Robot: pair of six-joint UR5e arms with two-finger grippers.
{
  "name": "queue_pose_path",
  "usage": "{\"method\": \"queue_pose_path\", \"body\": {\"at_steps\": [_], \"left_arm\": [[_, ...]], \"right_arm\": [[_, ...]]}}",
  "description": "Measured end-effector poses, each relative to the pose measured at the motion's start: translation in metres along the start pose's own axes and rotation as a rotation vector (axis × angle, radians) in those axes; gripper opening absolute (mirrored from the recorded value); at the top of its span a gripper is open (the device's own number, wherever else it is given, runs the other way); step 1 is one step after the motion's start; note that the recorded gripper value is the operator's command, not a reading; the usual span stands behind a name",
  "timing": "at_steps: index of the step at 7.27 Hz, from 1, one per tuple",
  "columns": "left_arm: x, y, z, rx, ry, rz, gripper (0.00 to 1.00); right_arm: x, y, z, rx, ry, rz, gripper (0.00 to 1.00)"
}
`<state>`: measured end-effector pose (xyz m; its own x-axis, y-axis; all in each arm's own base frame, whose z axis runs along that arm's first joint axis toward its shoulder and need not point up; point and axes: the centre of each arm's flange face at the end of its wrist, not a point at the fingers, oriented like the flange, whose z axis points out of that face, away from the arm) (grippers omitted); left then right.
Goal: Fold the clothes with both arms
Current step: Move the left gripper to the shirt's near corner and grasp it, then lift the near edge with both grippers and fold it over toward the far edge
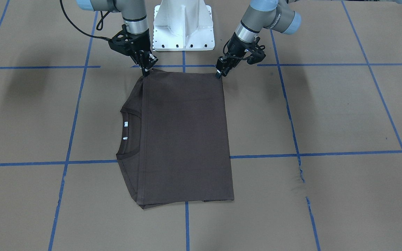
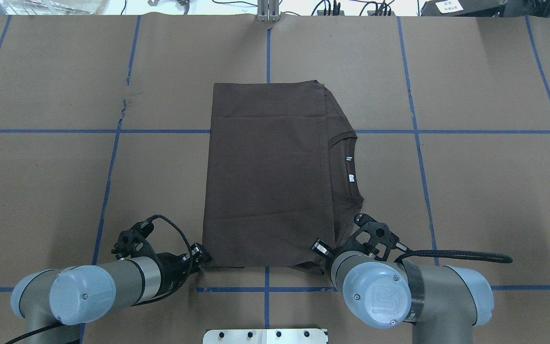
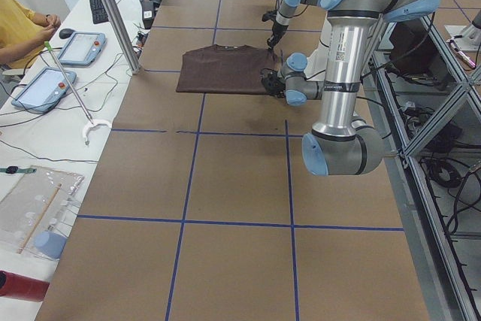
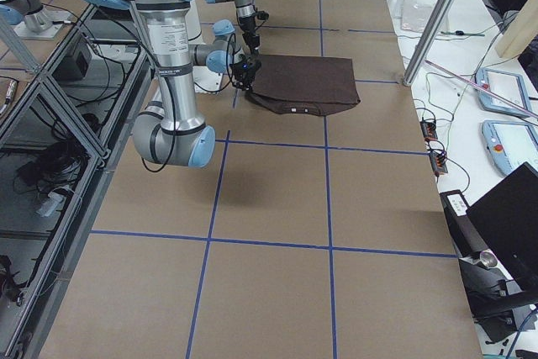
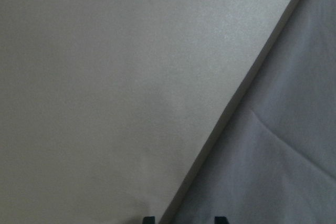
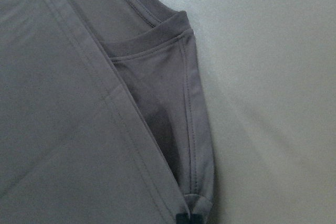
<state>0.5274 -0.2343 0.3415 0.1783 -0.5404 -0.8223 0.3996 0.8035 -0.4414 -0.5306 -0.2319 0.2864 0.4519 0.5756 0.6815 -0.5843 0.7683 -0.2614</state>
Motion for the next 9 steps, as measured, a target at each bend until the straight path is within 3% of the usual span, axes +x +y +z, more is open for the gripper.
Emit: {"method": "queue_pose_path", "body": {"at_steps": [1,2,6,9], "left_arm": [[0.000,0.001,0.001,-0.001,-0.002,0.001,0.29],[0.000,0.002,0.002,-0.002,-0.003,0.001,0.00],[0.010,0.007,-0.008,-0.018,0.022,-0.002,0.00],[0.040,0.017,-0.056,-0.042,0.066,-0.028,0.00]], "right_arm": [[0.000,0.000,0.000,0.000,-0.001,0.000,0.00],[0.000,0.000,-0.001,-0.001,-0.001,0.000,0.00],[-0.001,0.000,-0.003,-0.003,-0.004,0.001,0.00],[-0.003,-0.003,-0.022,-0.018,-0.029,0.008,0.00]]}}
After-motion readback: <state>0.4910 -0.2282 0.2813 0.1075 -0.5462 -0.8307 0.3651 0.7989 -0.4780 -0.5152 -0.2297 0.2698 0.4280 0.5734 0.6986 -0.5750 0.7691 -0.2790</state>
